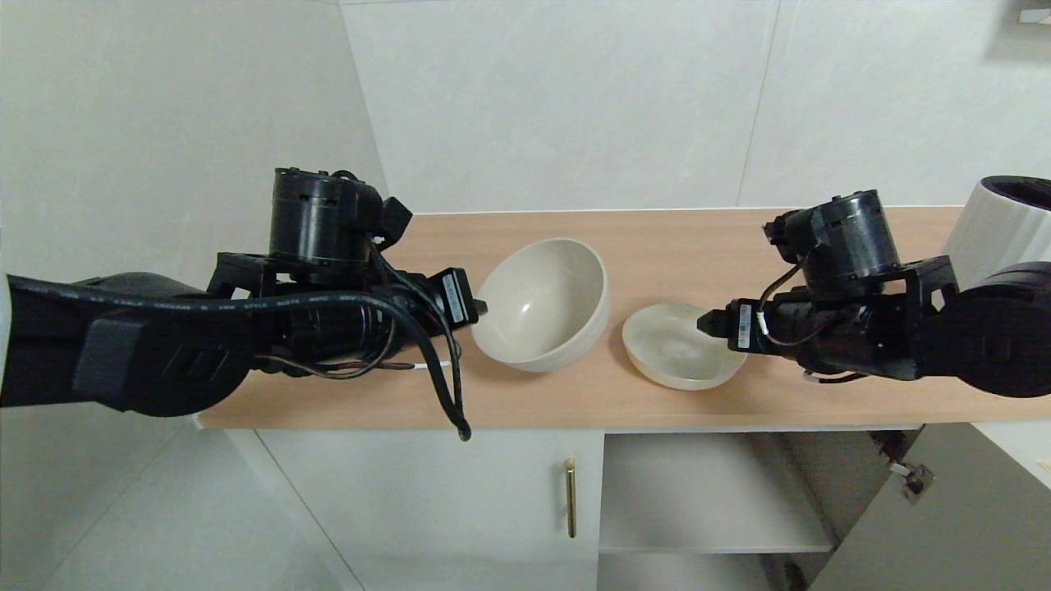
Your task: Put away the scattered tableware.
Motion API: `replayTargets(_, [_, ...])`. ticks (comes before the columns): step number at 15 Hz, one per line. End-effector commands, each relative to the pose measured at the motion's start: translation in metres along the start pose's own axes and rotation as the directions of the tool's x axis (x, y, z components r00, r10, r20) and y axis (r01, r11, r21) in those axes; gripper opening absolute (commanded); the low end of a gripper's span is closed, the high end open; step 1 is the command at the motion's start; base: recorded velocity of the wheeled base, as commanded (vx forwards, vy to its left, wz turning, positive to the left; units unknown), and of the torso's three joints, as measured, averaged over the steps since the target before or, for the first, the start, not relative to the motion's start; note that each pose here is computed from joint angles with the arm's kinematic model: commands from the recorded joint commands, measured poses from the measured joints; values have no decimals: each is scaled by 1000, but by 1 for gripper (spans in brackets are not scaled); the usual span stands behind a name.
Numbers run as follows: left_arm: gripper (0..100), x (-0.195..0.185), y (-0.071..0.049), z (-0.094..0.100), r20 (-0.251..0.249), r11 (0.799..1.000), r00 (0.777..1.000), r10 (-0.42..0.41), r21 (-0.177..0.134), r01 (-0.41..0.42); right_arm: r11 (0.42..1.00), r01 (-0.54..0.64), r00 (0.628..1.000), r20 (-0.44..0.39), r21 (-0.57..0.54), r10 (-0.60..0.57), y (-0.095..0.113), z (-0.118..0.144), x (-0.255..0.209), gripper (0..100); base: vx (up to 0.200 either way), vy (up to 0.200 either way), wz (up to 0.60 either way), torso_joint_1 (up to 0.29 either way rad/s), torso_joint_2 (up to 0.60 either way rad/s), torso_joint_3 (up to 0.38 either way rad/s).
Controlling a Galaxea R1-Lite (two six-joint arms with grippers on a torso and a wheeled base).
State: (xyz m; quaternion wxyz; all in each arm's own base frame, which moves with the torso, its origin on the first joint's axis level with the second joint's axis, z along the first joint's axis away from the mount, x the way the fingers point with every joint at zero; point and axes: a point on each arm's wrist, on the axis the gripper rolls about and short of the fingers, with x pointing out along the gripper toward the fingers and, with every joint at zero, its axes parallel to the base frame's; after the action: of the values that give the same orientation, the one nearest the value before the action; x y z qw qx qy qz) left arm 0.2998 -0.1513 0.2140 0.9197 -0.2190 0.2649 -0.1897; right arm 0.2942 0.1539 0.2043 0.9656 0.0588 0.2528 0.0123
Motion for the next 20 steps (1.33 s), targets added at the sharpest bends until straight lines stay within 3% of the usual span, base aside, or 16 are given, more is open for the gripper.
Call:
replayTargets(1, [0,-4,-1,2,9,1000,1000,-6,0,6,1000,13,999,-30,-14,-13,3,-8,13,100,0,0,0,0,0,0])
replayTargets(11, [0,-4,-1,2,9,1000,1000,-5,0,5,1000,13,999,-39,-16,-14,3,-10,16,100,0,0,0,0,0,0])
replayTargets(12, [0,-4,-1,1,8,1000,1000,-4,0,4,1000,12,999,-40,-15,-12,3,-10,16,0,0,0,0,0,0,0])
replayTargets(20, [0,-4,-1,3,13,1000,1000,-2,-1,2,1000,10,999,-45,-17,-11,3,-11,16,0,0,0,0,0,0,0])
